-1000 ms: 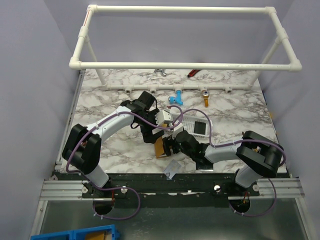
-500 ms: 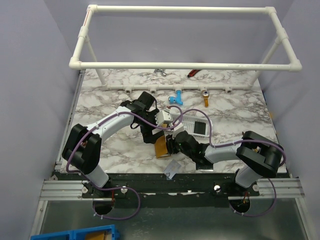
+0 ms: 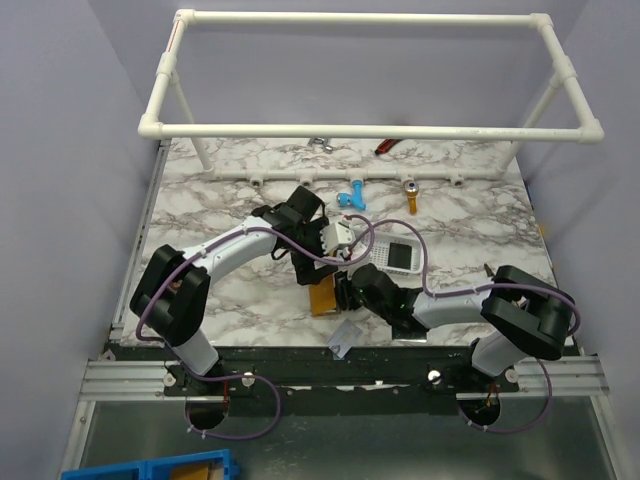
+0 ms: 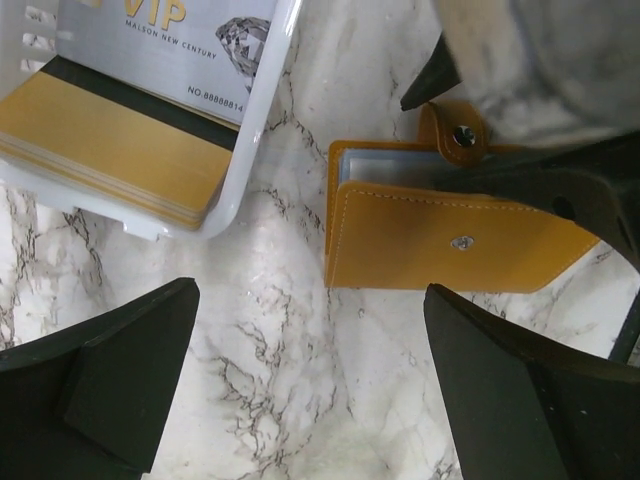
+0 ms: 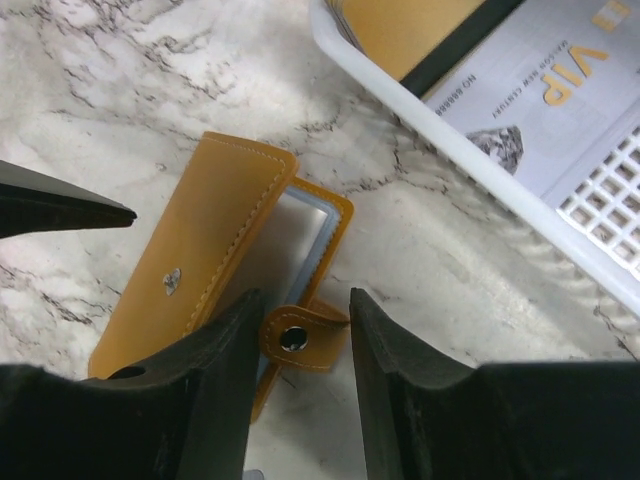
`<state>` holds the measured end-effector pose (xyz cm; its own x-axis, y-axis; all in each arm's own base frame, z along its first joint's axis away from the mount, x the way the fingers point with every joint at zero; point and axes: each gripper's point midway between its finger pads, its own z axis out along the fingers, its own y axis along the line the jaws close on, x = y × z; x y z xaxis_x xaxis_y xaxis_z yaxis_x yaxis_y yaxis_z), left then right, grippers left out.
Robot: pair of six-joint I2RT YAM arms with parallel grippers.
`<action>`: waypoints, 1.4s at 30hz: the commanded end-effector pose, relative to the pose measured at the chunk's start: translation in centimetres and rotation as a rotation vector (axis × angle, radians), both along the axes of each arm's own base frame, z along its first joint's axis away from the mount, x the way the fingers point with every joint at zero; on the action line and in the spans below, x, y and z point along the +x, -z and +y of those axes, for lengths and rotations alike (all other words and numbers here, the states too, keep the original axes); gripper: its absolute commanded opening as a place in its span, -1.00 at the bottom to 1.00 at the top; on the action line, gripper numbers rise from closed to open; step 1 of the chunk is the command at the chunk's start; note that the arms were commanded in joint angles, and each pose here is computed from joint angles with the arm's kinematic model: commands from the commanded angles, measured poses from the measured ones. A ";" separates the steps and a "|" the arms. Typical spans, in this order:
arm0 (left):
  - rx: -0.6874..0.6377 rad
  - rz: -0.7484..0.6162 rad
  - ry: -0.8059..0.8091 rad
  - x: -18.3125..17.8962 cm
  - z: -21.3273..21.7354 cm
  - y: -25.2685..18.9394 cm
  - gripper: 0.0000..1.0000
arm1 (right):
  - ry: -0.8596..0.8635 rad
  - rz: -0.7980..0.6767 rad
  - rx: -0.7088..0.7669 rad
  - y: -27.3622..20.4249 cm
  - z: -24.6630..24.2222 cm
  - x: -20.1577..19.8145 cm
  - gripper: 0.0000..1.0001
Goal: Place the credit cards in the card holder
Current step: Close the card holder at the center of the board.
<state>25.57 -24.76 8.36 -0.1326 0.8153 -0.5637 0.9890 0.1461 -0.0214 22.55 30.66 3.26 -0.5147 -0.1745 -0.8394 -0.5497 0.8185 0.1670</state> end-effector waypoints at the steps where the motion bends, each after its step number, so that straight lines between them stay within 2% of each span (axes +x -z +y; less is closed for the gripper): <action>1: 0.070 -0.001 0.142 -2.7 -0.9 2.7 0.97 | 0.106 0.030 -0.021 0.6 -2.0 0.4 -0.12; 4: 0.105 -0.017 0.155 -2.8 -1.0 3.5 0.97 | 0.132 0.040 -0.017 0.6 -2.8 0.1 -0.04; 7: 0.127 -0.026 0.160 -2.7 -1.0 4.1 0.97 | 0.160 0.051 -0.010 0.7 -3.7 0.0 0.15; 11: 0.183 -0.057 0.176 -2.7 -0.6 5.3 0.97 | 0.192 0.070 0.002 0.9 -4.2 0.1 0.31; 12: 0.193 -0.065 0.181 -2.8 -0.5 5.5 0.97 | 0.203 0.077 0.001 1.0 -4.3 0.2 0.44; 14: 0.205 -0.083 0.187 -2.7 -0.3 5.9 0.97 | 0.234 0.085 0.007 1.2 -4.5 0.4 1.00; 22: 0.226 -0.108 0.205 -3.2 1.0 6.4 0.97 | 0.295 0.048 0.046 1.0 -4.9 1.3 1.00; 28: 0.242 -0.106 0.209 -3.7 2.2 6.3 0.97 | 0.324 -0.013 -0.011 1.4 -5.8 2.3 1.00; 29: 0.244 -0.103 0.206 -3.7 2.5 6.2 0.97 | 0.323 -0.023 -0.012 1.4 -5.8 2.4 0.99; 30: 0.242 -0.098 0.206 -3.9 2.7 6.2 0.97 | 0.322 -0.028 -0.013 1.5 -5.8 2.5 0.86; 34: 0.235 -0.076 0.203 -4.5 3.1 6.3 0.97 | 0.331 -0.014 0.017 1.4 -5.3 2.5 -0.03; 35: 0.232 -0.074 0.201 -4.6 3.2 6.3 0.97 | 0.336 -0.008 0.016 1.5 -5.5 2.4 -0.16; 42: 0.188 -0.089 0.202 -5.1 3.1 5.8 0.97 | 0.344 0.038 0.077 1.5 -5.8 1.3 -0.18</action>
